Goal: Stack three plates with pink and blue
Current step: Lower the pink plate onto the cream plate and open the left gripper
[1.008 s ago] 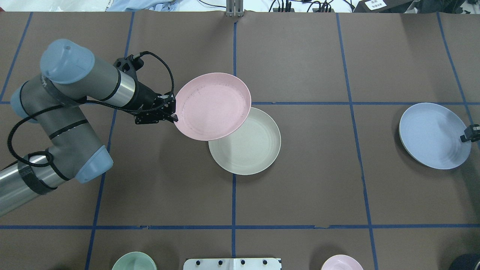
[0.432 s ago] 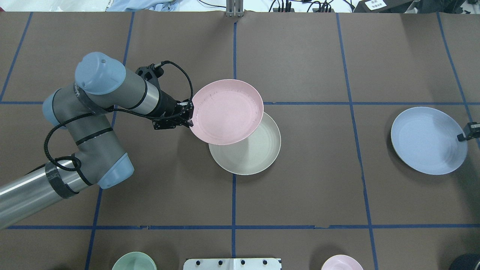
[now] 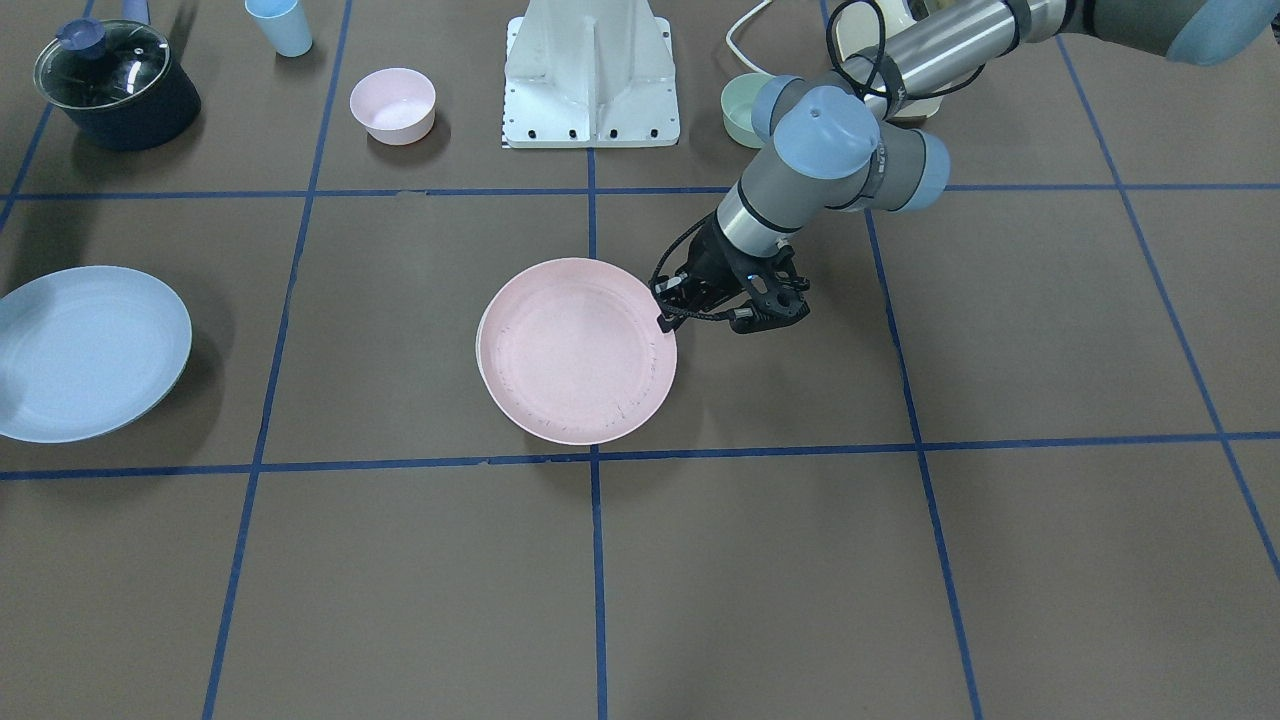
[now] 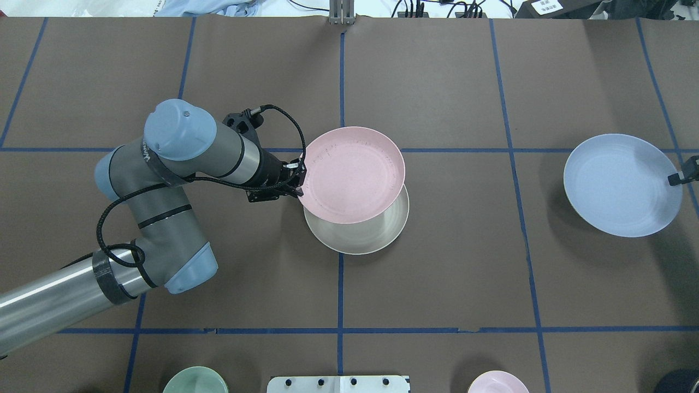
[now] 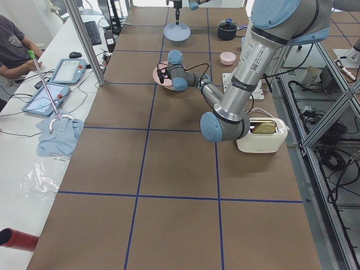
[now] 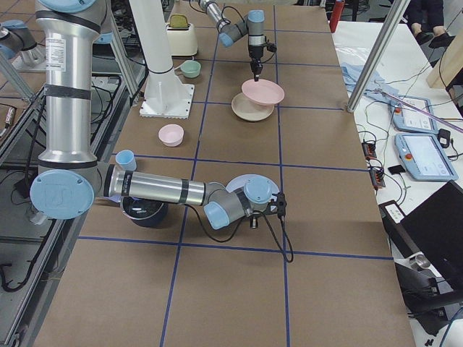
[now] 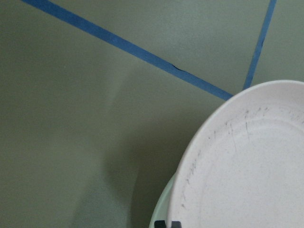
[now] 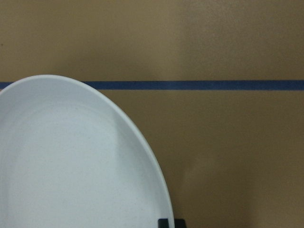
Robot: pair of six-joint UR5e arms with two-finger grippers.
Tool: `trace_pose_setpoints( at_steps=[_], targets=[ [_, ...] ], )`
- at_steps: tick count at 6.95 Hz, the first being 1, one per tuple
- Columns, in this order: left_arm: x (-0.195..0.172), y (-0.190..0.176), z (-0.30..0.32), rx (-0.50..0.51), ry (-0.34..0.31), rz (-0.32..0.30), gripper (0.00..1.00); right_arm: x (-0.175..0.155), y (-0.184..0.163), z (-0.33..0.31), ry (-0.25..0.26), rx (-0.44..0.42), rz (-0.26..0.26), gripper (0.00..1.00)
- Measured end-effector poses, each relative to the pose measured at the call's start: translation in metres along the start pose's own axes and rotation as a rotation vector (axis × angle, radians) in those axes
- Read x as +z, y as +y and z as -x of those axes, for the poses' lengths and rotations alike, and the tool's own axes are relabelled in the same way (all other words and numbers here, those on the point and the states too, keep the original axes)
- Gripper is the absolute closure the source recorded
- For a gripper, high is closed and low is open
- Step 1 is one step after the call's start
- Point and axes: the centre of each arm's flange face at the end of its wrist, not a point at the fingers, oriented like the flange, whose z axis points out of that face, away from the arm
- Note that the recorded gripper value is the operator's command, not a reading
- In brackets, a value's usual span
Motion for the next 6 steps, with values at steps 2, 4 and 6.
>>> trace_pose_setpoints(
  at_steps=[2, 4, 6],
  targets=[
    [0.012, 0.014, 0.002, 0.009, -0.006, -0.015, 1.00, -0.008, -0.010, 0.009, -0.027, 0.010, -0.007, 1.00],
    [0.016, 0.019, 0.006, 0.017, -0.013, -0.015, 1.00, -0.010, -0.014, 0.013, -0.033, 0.020, -0.010, 1.00],
    [0.022, 0.028, 0.009, 0.023, -0.019, -0.003, 0.00, -0.011, -0.015, 0.014, -0.033, 0.023, -0.011, 1.00]
  ],
)
